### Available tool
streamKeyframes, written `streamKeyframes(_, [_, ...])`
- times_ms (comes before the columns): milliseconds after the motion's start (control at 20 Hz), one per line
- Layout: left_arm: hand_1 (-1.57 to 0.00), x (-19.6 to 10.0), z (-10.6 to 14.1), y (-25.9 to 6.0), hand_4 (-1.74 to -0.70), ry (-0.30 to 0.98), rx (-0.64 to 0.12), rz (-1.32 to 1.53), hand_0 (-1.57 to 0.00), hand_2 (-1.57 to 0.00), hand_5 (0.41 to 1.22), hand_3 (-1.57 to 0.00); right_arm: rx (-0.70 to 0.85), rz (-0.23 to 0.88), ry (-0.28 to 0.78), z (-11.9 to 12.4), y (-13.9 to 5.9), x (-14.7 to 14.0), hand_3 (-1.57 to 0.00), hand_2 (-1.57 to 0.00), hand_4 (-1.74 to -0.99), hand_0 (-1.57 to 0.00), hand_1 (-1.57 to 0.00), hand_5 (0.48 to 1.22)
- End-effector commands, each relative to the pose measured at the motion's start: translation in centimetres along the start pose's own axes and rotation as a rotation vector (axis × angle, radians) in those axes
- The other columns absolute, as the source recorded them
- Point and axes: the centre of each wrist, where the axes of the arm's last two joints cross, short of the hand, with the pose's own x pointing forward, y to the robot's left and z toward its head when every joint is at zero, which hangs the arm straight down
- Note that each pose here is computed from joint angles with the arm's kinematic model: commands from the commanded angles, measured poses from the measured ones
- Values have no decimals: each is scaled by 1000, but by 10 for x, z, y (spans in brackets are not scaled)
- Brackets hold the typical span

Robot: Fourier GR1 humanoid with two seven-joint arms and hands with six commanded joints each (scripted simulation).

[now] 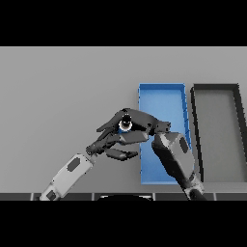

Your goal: Pick up the blue pipe and place it into the blue bin.

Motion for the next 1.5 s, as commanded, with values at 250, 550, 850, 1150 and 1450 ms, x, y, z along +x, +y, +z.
streamKeyframes(250, [0, 2, 1, -2, -868, -37, -6, -4, 0, 0, 485, 1, -44, 124, -118, -11, -26, 71, -1571, -1571, -1496, -1571, -1571, 1221])
streamKeyframes(550, [1, 5, 9, 5, -844, -25, 6, -20, 1, 1, 481, 1, -351, 215, -97, 2, -80, 99, -1571, -1571, -1498, -1571, -1571, 1221])
streamKeyframes(850, [1, 3, 9, 11, -827, 4, 39, -37, 1, 1, 463, 1, -654, 111, 93, 58, -134, 54, -1571, -1571, -1499, -1571, -1571, 1221])
streamKeyframes(1150, [1, 1, 13, 8, -826, 0, 27, -43, 1, 1, 466, 1, -836, -12, 306, 109, -143, -6, -1571, -1571, -1499, -1571, -1571, 1221])
streamKeyframes(1450, [1, 2, 14, 6, -826, 0, 27, -43, 1, 1, 470, 1, -986, -105, 539, 150, -125, -65, -1080, -1571, -1586, -1571, -1571, 1221])
